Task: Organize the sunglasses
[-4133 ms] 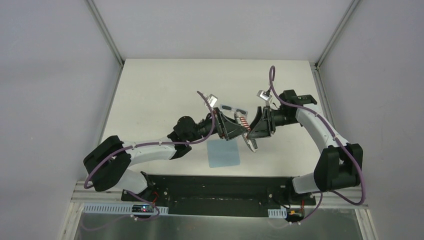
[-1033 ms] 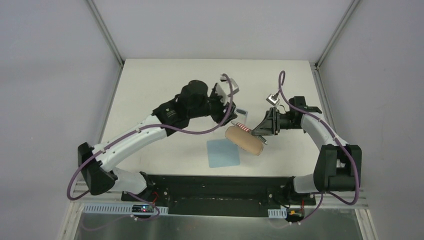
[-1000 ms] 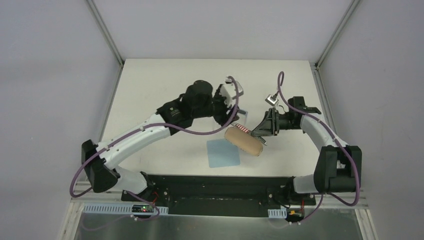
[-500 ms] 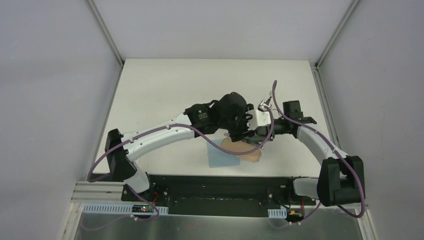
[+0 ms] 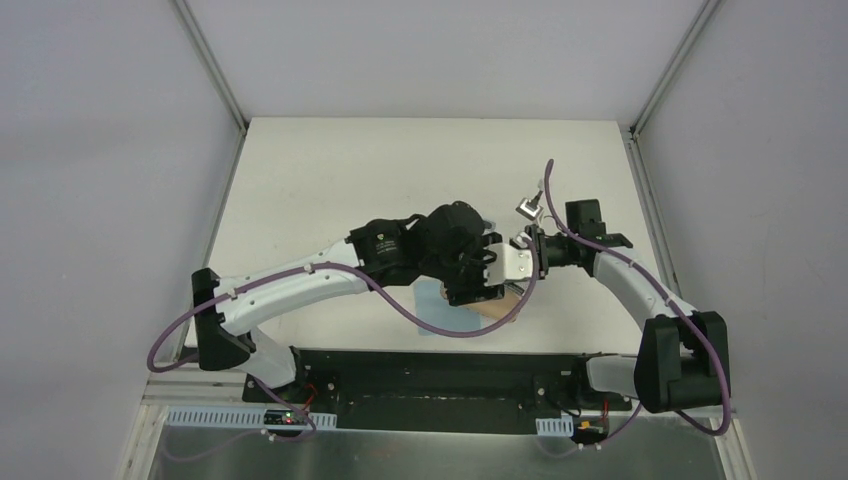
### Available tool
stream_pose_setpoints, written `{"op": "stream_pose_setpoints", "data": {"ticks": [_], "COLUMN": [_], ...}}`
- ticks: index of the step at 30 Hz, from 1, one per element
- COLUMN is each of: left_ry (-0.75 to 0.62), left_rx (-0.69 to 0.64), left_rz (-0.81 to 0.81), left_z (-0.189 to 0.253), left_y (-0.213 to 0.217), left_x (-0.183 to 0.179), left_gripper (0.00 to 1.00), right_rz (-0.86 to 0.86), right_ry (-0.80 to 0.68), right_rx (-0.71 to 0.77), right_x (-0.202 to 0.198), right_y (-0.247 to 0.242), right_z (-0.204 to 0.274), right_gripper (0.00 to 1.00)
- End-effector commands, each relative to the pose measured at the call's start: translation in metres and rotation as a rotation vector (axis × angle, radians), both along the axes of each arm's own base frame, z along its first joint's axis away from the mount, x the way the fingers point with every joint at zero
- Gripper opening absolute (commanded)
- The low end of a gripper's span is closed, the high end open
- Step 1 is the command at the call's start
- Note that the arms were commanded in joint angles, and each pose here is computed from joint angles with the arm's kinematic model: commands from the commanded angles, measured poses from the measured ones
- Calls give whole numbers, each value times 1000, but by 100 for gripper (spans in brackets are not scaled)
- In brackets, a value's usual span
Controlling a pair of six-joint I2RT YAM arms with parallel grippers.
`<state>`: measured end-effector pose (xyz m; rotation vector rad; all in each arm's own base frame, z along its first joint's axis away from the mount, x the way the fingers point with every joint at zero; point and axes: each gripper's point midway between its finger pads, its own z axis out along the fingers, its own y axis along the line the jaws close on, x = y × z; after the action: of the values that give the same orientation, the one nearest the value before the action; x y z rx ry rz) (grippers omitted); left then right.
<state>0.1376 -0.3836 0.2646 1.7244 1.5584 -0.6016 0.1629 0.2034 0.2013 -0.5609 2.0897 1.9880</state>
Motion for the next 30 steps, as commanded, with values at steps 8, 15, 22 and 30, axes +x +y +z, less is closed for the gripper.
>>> {"op": "stream_pose_setpoints", "data": {"ticks": [8, 15, 22, 30], "left_ry": [-72, -155, -204, -137], "left_rx": [116, 55, 57, 125], "left_rz": [-27, -7, -8, -42], "left_z": [-34, -12, -7, -42], "left_y": [-8, -7, 1, -2], "left_x": [7, 16, 20, 12], "left_gripper": [44, 52, 53, 40], "right_rz": [46, 51, 62, 69], "right_ry": [-72, -77, -76, -80], "right_rx": [46, 47, 58, 67], "right_x": [-9, -12, -13, -16], "right_y": [3, 4, 4, 4], "right_z": [17, 15, 18, 20], "right_gripper": [9, 9, 9, 8]}}
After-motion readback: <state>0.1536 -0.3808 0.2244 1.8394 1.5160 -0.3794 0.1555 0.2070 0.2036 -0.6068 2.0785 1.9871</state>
